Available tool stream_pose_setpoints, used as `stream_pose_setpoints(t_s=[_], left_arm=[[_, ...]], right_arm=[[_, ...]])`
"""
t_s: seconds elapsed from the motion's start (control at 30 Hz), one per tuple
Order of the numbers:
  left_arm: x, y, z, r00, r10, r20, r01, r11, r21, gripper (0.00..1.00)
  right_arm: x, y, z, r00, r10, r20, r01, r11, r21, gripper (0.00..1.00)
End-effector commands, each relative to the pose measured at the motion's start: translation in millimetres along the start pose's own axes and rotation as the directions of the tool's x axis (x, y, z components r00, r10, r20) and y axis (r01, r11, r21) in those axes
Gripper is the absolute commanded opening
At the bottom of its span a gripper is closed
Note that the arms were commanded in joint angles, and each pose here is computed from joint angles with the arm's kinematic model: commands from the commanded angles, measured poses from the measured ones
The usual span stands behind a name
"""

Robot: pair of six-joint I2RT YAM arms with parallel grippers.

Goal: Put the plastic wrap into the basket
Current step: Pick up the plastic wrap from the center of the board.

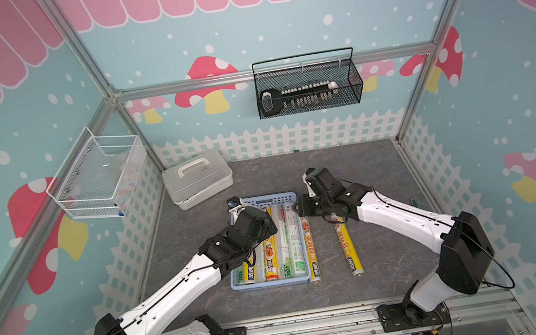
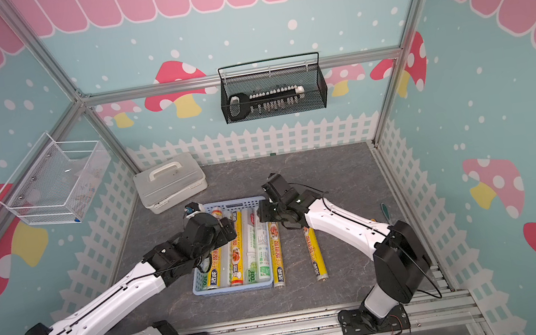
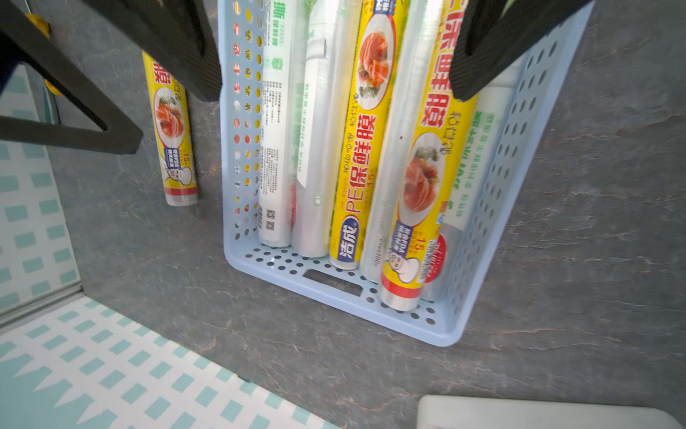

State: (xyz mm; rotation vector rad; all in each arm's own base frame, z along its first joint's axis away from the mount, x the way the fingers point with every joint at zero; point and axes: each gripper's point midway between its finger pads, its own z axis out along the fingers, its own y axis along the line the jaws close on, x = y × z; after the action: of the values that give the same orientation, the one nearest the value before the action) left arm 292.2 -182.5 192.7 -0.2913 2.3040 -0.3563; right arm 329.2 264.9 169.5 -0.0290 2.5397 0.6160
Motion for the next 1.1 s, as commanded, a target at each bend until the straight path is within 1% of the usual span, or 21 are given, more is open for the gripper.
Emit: stream_pose_setpoints(t_s=[0.0,0.07,0.17,0.2,0.33,0.5,0.57,0.73,0.9,1.07], left_arm=[[-1.6,-40.2,2.4,0.997,0.061,-0.040,-0.056,0.991,0.123,0.99],[4.9,-55.4,11.1,0.992,0.095,-0.078,-0.082,0.985,0.148,0.99],[13.2,-81.4,19.0,0.982,0.153,-0.113,-0.130,0.973,0.191,0.99],[16.6,-88.9,21.9,0.977,0.172,-0.123,-0.145,0.969,0.202,0.99],[34.6,-121.1,32.4,0.957,0.232,-0.173,-0.184,0.949,0.256,0.99],[60.8,-155.4,42.0,0.928,0.292,-0.232,-0.211,0.924,0.320,0.99],[73.0,-164.7,45.7,0.914,0.315,-0.257,-0.221,0.916,0.335,0.99],[86.6,-171.3,53.9,0.893,0.339,-0.297,-0.238,0.914,0.329,0.99],[83.3,-166.1,57.0,0.895,0.339,-0.290,-0.256,0.922,0.289,0.99],[78.8,-162.0,56.7,0.901,0.335,-0.276,-0.263,0.927,0.266,0.99]], right_arm=[[11.0,-39.1,-9.0,1.000,-0.013,-0.023,0.015,0.998,0.063,0.56],[17.3,-59.5,-12.0,0.998,0.021,-0.052,-0.017,0.997,0.069,0.61],[26.3,-81.9,-13.4,0.995,0.043,-0.091,-0.036,0.997,0.073,0.63],[29.7,-87.6,-13.7,0.994,0.040,-0.105,-0.032,0.996,0.082,0.63],[42.6,-120.0,-19.2,0.987,0.033,-0.156,-0.003,0.982,0.188,0.63],[55.9,-149.9,-23.4,0.974,0.018,-0.226,0.046,0.961,0.273,0.63],[60.1,-157.2,-22.7,0.967,0.011,-0.253,0.064,0.956,0.287,0.63],[71.6,-157.2,-11.9,0.942,-0.013,-0.336,0.100,0.965,0.244,0.60],[77.5,-152.2,0.7,0.916,-0.022,-0.400,0.109,0.974,0.197,0.57],[80.4,-156.0,8.3,0.892,-0.027,-0.452,0.134,0.969,0.206,0.57]])
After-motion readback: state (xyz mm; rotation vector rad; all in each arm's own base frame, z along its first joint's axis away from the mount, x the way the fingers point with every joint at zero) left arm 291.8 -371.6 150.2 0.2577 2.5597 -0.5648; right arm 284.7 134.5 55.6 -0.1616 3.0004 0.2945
